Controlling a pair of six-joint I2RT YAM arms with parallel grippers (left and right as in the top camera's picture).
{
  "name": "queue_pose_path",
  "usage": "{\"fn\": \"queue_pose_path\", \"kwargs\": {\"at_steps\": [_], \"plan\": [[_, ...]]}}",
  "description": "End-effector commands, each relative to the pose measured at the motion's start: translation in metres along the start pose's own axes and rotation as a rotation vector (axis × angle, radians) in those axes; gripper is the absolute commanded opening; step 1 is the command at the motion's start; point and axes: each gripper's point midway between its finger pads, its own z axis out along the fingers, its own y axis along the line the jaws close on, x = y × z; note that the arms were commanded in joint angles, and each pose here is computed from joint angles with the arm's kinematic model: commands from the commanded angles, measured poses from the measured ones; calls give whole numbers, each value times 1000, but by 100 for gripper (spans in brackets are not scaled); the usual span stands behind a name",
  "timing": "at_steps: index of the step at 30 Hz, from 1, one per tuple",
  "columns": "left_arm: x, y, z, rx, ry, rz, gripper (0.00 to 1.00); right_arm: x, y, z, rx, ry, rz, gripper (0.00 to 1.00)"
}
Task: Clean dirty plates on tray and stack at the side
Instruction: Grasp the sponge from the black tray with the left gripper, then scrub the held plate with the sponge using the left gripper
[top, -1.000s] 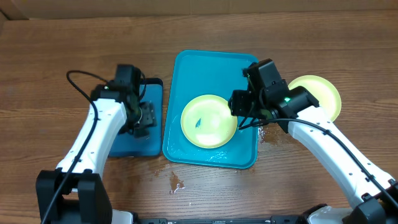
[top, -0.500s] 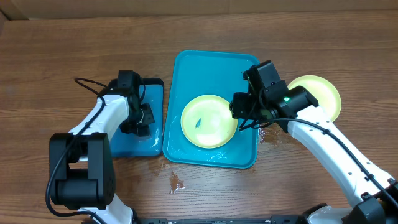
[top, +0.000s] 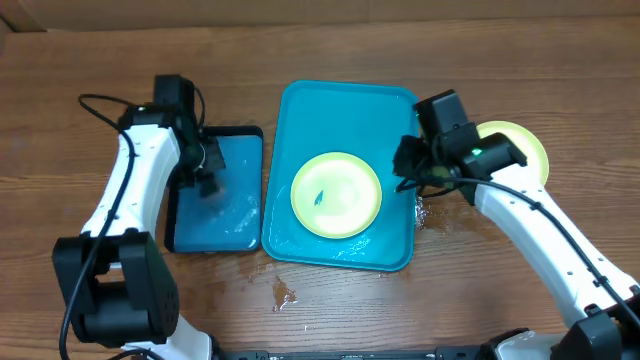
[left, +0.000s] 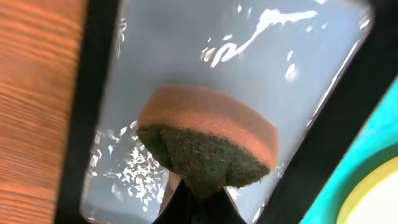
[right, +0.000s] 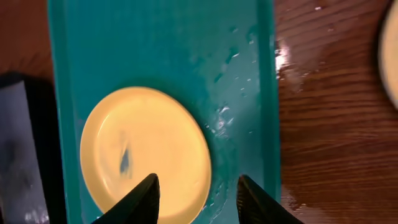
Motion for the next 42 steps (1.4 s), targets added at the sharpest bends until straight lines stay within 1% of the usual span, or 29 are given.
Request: {"fn": "queue_pose_path", "kwargs": {"at_steps": [1, 3, 6, 9, 11, 13, 17, 19, 23, 25, 29, 31, 32, 33, 34, 35, 36, 42], "plan": [[3, 4, 7, -35, -12, 40, 4, -5, -7, 7, 20, 8, 70, 44], [7, 4, 22, -36, -8, 42, 4, 3, -3, 13, -4, 57, 55, 45], [17, 4, 49, -42, 18, 50, 4, 17, 6, 25, -59, 131, -19, 46], [30, 6, 73, -56, 69, 54, 4, 31, 2, 40, -58, 199, -44, 47], [37, 8, 80, -65, 110, 56, 4, 38, -3, 52, -36, 234, -49, 47], [38, 8, 79, -64, 121, 55, 4, 41, -6, 61, -23, 254, -46, 47], [23, 2, 50, -53, 111, 59, 4, 47, -2, 77, -62, 296, -91, 47], [10, -4, 26, -32, 91, 83, 4, 53, 4, 84, -106, 331, -109, 47], [-14, -19, -30, 34, 35, 127, 4, 57, 4, 97, -98, 346, -102, 47], [-23, -32, -57, 91, 1, 160, 4, 58, 2, 103, -90, 355, -76, 47], [-30, -64, -96, 222, -45, 220, 4, 68, 0, 115, -72, 388, -75, 40], [-26, -86, -102, 299, -45, 249, 4, 77, 0, 123, -61, 412, -85, 39], [-22, -97, -104, 335, -40, 267, 4, 81, 1, 128, -57, 424, -91, 37], [-18, -106, -104, 357, -33, 284, 4, 86, 1, 132, -53, 434, -97, 30], [-14, -116, -103, 377, -29, 306, 4, 90, 2, 136, -48, 443, -101, 16], [-11, -126, -102, 383, -28, 329, 4, 94, 3, 139, -45, 451, -104, 8], [-7, -133, -100, 387, -25, 349, 4, 96, 4, 140, -42, 455, -99, 4], [27, -183, -65, 395, 43, 450, 4, 102, 6, 140, -31, 469, -87, 4]]}}
